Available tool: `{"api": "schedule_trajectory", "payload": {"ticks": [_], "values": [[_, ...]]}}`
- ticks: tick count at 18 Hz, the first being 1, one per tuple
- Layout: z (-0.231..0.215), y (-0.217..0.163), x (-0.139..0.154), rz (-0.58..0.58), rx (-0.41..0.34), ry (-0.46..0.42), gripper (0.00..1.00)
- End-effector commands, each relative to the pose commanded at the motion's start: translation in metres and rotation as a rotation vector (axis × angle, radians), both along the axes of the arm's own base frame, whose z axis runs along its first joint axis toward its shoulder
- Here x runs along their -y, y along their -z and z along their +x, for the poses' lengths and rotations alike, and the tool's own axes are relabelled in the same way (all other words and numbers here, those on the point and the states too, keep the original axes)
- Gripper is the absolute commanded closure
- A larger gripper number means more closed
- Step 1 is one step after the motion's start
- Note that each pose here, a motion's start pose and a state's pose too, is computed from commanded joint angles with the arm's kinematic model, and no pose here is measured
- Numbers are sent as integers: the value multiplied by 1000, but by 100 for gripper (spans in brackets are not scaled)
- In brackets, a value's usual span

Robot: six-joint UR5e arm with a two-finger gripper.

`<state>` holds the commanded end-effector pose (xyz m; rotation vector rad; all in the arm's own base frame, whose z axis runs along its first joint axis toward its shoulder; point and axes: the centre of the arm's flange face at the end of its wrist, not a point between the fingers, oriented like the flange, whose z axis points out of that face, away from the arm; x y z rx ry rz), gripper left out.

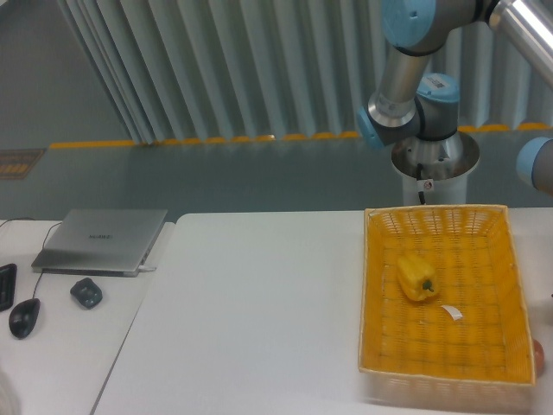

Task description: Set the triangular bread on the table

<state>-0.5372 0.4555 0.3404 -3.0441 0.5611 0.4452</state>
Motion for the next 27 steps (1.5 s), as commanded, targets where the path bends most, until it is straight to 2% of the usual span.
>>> {"api": "schedule_trajectory", "payload": {"ticks": [8, 14, 21, 27], "values": [[9, 4, -1, -6, 12, 3, 0], [25, 11, -12, -17, 26, 33, 0], [42, 0, -17, -93, -21, 75, 0], [77, -26, -20, -104, 68, 115, 0]]}}
